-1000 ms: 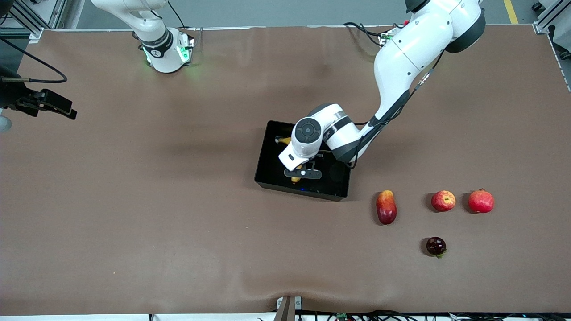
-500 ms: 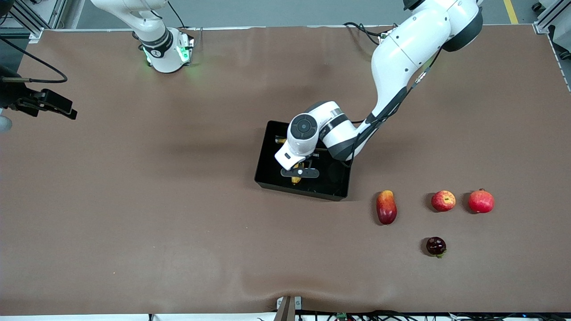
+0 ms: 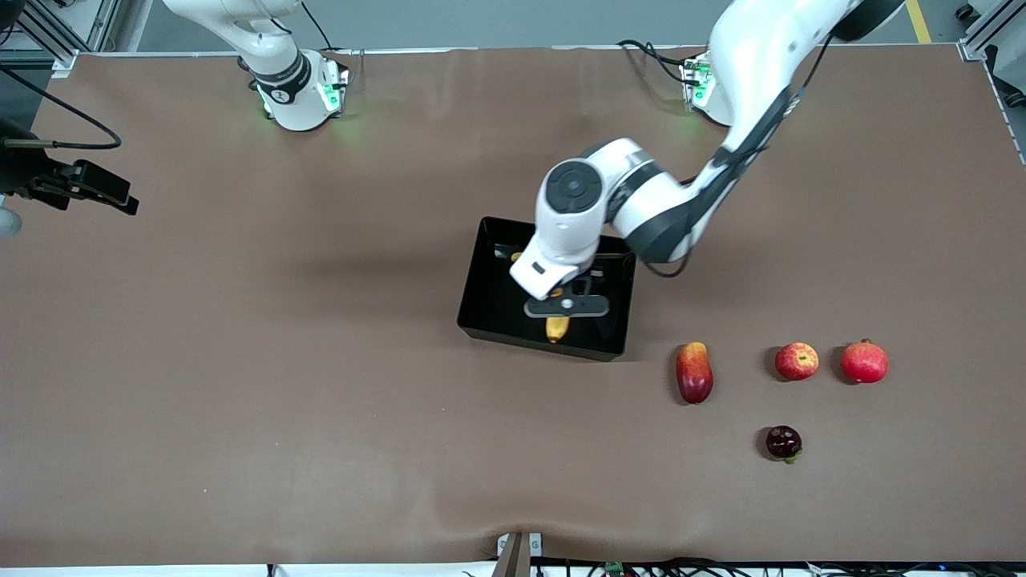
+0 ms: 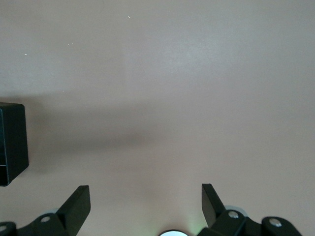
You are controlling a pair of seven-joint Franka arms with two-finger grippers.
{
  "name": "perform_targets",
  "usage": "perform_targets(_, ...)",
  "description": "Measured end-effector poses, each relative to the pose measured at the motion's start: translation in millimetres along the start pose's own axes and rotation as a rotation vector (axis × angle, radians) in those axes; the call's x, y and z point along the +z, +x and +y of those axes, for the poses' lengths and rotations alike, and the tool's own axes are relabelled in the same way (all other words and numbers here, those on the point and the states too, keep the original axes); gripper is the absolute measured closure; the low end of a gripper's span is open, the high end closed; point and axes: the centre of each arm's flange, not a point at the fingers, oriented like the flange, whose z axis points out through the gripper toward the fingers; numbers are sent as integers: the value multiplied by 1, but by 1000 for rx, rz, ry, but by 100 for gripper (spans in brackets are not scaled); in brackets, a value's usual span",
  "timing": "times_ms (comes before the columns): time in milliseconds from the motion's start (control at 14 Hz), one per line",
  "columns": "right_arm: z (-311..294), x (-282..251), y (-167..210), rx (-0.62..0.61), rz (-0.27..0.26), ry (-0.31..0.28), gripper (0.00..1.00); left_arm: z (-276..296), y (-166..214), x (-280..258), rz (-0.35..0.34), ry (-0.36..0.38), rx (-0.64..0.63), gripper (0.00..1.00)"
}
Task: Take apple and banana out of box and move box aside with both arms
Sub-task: 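Carry the banana out and set it beside the apples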
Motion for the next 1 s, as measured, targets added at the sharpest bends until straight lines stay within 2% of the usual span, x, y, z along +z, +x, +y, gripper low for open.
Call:
perform_targets(214,0,0,0,0,0,0,0,-72,34,-41,-45,11,-16,62)
perform_targets(357,-1,0,0,-1,1,1,0,-127,48,-42,-95,48,-26,62)
perform_targets(571,-8,3,2,-16,2,6,0,-204,51,-15,-157,97,-36,62)
perform_targets(714,-35,17,13,-61,4,8,0,-260,57,10,-174,89,-39,62)
perform_targets(1000,-140,106,54,-210,-13,-1,0,-352,58,64,-174,31,5,62)
